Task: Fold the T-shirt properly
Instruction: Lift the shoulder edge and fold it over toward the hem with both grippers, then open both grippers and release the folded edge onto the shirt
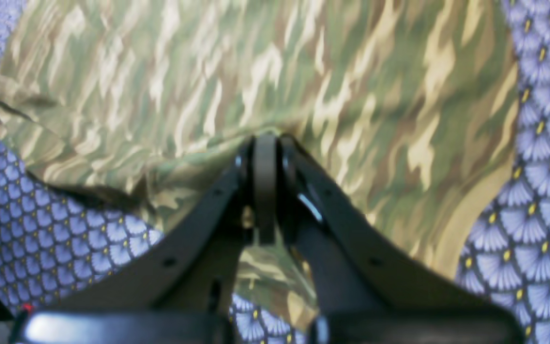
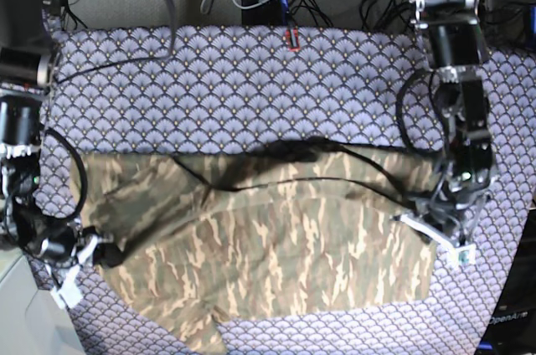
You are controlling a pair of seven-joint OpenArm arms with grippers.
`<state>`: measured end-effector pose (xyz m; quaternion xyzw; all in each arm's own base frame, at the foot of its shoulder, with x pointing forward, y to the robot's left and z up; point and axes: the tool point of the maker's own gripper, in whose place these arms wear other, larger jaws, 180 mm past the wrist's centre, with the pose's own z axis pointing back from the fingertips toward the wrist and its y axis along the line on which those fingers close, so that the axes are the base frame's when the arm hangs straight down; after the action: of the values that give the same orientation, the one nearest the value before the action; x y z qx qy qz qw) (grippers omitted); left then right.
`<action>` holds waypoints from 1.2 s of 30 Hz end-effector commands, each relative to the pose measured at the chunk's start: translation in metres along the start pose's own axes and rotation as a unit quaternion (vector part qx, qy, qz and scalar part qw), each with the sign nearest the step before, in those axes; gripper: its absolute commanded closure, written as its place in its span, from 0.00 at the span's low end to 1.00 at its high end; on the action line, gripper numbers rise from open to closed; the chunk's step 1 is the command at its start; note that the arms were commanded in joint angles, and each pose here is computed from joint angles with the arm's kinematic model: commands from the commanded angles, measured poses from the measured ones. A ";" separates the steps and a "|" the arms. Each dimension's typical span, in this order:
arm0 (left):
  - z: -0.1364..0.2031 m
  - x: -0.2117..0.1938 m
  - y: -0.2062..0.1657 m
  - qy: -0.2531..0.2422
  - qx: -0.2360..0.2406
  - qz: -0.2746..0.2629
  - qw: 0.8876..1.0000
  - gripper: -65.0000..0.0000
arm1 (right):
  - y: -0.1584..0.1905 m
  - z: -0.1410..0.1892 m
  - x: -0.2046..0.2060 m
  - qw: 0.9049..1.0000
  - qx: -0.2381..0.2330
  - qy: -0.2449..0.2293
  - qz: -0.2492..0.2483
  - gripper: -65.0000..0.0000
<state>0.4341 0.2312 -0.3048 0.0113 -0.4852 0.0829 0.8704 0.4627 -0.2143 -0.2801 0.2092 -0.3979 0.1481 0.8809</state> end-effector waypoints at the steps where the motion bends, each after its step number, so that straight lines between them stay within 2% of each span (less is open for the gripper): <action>1: 0.000 0.028 0.007 -0.041 0.009 -0.002 0.999 0.99 | -0.003 0.008 0.034 0.999 -0.001 -0.038 0.013 1.00; 7: -0.019 0.028 0.033 -0.051 0.033 0.001 0.998 0.99 | -0.017 -0.001 0.049 0.999 -0.004 -0.047 -0.007 1.00; 11: -0.025 0.024 0.050 -0.053 0.048 0.003 0.997 0.99 | -0.016 -0.006 0.052 0.999 -0.004 -0.044 0.002 1.00; 23: -0.030 0.034 0.049 -0.076 0.046 -0.001 0.996 0.98 | -0.016 -0.008 0.051 0.999 -0.008 -0.043 0.016 1.00; 25: -0.030 0.034 0.050 -0.075 0.047 -0.002 0.996 0.93 | -0.018 -0.005 0.051 0.999 -0.011 -0.043 0.017 1.00; 26: -0.030 0.033 0.050 -0.074 0.047 -0.002 0.996 0.87 | -0.022 -0.002 0.051 0.999 -0.015 -0.044 0.016 0.99; 29: -0.030 0.031 0.050 -0.072 0.047 -0.002 0.996 0.66 | -0.025 0.000 0.051 0.999 -0.017 -0.046 0.014 0.89; 32: -0.029 0.016 0.052 -0.060 0.048 -0.005 0.997 0.48 | -0.026 0.000 0.048 0.999 -0.018 -0.043 0.013 0.70; 34: -0.025 0.020 0.050 -0.068 0.046 -0.008 0.997 0.43 | -0.026 0.000 0.047 0.999 -0.018 -0.042 0.012 0.57; 36: -0.022 0.017 0.050 -0.068 0.046 -0.011 0.997 0.45 | -0.026 -0.001 0.043 0.999 -0.018 -0.039 0.010 0.50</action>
<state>0.4392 0.2799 -0.3368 0.0566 -0.4987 0.0992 0.8592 0.4897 -0.2280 -0.2827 0.1951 -0.4022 0.1418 0.8832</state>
